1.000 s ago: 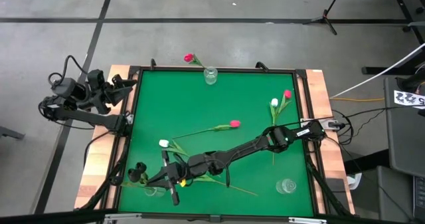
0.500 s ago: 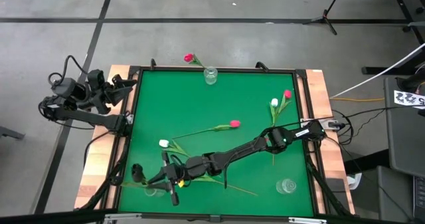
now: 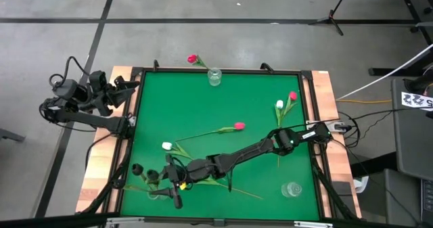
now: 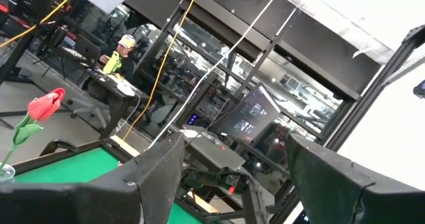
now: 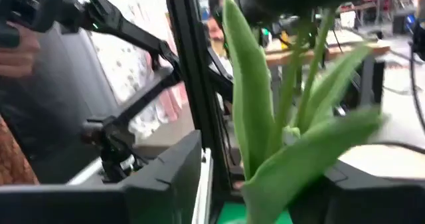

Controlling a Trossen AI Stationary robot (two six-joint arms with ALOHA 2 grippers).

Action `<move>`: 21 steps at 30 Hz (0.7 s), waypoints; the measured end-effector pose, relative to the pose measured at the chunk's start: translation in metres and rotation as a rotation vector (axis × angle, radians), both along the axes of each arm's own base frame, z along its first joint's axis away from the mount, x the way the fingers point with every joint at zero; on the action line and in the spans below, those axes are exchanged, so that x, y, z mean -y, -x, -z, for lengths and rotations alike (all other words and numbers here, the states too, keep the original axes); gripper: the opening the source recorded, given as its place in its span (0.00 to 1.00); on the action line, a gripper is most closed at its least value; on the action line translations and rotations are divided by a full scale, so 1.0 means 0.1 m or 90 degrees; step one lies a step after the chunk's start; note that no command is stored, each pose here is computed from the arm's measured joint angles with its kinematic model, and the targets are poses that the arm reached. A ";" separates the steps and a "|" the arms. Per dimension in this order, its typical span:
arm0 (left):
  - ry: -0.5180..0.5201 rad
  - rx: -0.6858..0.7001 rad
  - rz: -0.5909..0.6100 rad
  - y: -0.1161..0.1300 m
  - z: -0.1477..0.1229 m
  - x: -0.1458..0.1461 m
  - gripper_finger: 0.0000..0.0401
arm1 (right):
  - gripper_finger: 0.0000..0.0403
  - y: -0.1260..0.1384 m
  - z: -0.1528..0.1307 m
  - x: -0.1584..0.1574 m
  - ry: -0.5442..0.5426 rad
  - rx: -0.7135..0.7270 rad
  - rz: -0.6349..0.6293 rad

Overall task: Sort flowers into vase by color
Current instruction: Put the black flower into the bottom left transparent vase, then put the left pink flower into the top transparent vase

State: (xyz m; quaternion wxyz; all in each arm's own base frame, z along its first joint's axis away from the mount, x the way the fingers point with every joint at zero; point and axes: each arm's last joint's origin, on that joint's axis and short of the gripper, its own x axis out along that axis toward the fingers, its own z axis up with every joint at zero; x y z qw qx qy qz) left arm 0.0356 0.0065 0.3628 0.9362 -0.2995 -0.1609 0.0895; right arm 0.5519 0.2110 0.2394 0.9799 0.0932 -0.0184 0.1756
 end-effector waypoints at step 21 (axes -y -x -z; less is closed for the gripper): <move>0.045 -0.145 0.009 -0.03 0.24 0.00 0.64 | 0.46 0.60 -0.86 0.28 0.152 -0.276 0.087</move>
